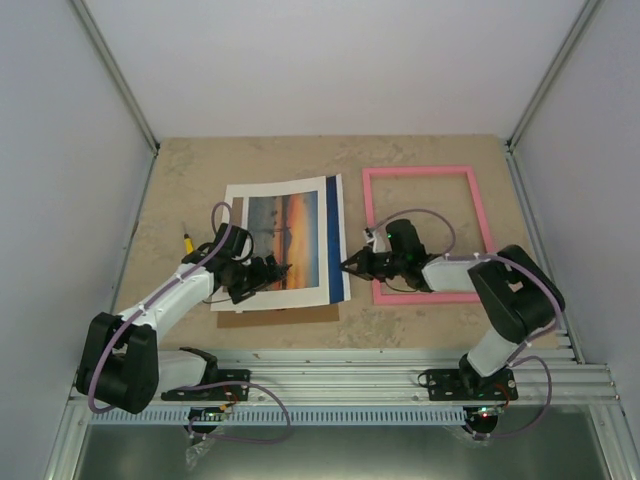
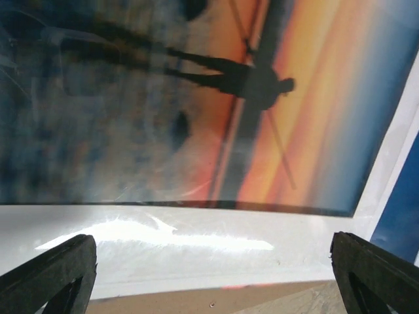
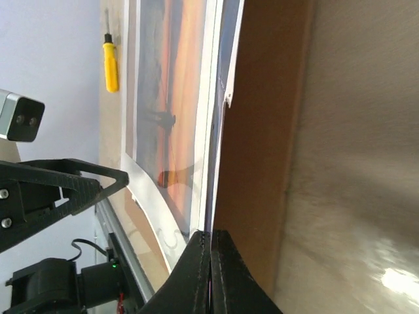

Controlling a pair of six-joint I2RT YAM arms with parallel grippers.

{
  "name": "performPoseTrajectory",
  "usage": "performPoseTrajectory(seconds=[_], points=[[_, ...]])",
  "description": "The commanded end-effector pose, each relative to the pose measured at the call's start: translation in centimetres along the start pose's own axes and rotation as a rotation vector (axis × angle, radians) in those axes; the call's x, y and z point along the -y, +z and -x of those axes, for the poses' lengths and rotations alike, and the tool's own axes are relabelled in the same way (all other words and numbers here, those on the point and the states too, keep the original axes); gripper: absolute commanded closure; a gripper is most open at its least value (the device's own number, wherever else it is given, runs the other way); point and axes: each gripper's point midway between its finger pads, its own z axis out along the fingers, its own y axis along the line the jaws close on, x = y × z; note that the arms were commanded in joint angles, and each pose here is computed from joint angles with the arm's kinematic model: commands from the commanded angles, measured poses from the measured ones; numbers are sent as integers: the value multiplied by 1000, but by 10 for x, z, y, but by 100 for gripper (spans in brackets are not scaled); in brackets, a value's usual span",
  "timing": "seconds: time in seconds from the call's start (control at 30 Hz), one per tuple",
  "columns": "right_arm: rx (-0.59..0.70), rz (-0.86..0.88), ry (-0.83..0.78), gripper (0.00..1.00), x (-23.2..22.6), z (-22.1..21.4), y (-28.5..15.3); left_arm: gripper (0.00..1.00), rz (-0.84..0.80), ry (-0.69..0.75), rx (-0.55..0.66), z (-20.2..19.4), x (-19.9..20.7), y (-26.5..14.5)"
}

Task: Take the photo out of the frame

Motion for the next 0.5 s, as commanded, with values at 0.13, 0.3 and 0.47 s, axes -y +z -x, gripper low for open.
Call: performPoseTrajectory(seconds=[0.13,0.3,0.47], points=[[-29,-102,-92,80,19,11,-30,1,-33,-13,20,8,7,4],[-9,-65,-72,65,23,22,-16,1,-31,-18,15,7,7,4],[14,-63,-43,62,34,33,-3,1,-26,-18,5,3,7,7]])
